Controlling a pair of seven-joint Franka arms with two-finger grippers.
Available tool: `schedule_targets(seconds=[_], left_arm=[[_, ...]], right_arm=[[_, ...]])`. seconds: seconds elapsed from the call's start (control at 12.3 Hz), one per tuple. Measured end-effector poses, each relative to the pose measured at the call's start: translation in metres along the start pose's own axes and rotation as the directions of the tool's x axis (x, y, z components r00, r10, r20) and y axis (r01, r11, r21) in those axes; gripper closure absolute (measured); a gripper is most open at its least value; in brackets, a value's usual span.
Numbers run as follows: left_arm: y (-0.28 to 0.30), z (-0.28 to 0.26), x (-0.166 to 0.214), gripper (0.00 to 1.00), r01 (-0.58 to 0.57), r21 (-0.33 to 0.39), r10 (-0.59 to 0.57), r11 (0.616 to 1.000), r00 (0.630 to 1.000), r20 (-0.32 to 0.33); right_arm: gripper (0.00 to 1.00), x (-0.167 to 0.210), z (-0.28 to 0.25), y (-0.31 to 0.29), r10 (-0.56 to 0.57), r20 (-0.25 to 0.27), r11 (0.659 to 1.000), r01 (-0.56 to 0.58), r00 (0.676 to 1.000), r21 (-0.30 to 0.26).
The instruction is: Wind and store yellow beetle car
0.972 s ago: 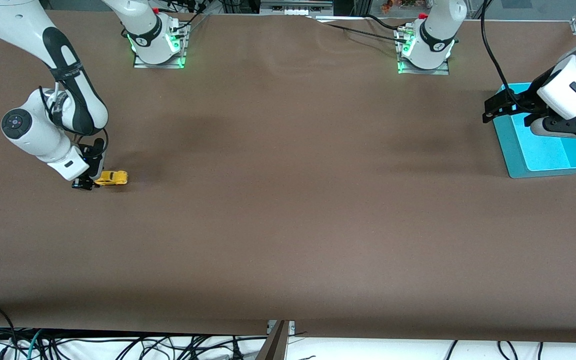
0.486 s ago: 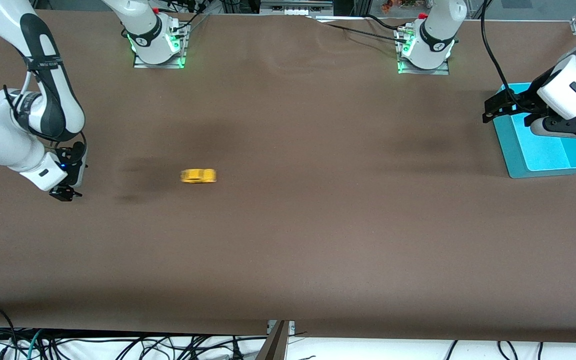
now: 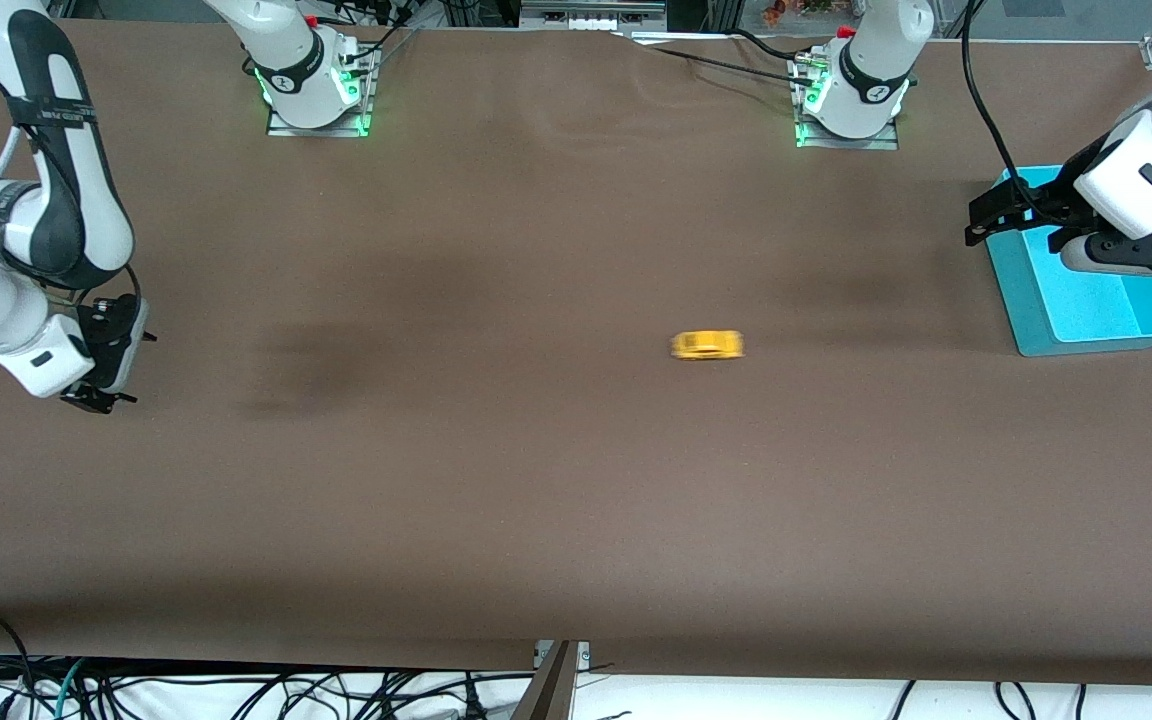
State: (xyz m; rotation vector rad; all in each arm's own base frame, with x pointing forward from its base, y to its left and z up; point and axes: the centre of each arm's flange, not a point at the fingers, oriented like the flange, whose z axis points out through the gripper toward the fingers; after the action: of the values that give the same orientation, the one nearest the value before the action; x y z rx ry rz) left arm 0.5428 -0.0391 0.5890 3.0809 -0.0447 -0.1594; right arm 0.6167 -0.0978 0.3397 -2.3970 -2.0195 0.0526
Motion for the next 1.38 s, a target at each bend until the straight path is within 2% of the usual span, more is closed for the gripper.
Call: schedule_targets(seconds=[0.16,0.4,0.73,0.81,0.97,1.21,1.3,1.38], left_arm=[[0.000,0.000,0.000,0.00,0.000,0.000,0.000,1.000,1.000,0.001],[-0.002,0.000,0.000,0.00,0.004,0.000,-0.004,1.000,1.000,0.004],[-0.005,0.001,0.000,0.00,0.009,0.000,-0.009,1.000,1.000,0.006],[-0.005,0.001,0.000,0.00,0.009,0.000,-0.009,1.000,1.000,0.006],[-0.005,0.002,0.000,0.00,0.009,0.000,-0.009,1.000,1.000,0.008],[-0.006,0.003,0.000,0.00,0.011,0.000,-0.011,1.000,1.000,0.015],[-0.008,0.003,0.000,0.00,0.014,-0.001,-0.014,1.000,1.000,0.015],[-0.009,0.003,0.000,0.00,0.017,-0.001,-0.017,1.000,1.000,0.015]], right_arm=[[0.00,0.014,-0.027,0.007,0.117,-0.005,0.993,-0.116,0.993,0.018],[0.00,0.022,-0.046,0.011,0.279,-0.003,0.960,-0.278,0.960,0.043],[0.00,0.035,-0.074,0.013,0.475,-0.002,0.877,-0.473,0.880,0.084],[0.00,0.042,-0.082,0.013,0.528,-0.003,0.846,-0.526,0.849,0.087],[0.00,0.065,-0.102,0.007,0.658,0.009,0.749,-0.655,0.753,0.100],[0.00,0.108,-0.143,-0.016,0.832,0.032,0.548,-0.829,0.554,0.107],[0.00,0.116,-0.157,-0.024,0.867,0.046,0.490,-0.865,0.497,0.108],[0.00,0.121,-0.168,-0.030,0.887,0.066,0.448,-0.887,0.457,0.110]])
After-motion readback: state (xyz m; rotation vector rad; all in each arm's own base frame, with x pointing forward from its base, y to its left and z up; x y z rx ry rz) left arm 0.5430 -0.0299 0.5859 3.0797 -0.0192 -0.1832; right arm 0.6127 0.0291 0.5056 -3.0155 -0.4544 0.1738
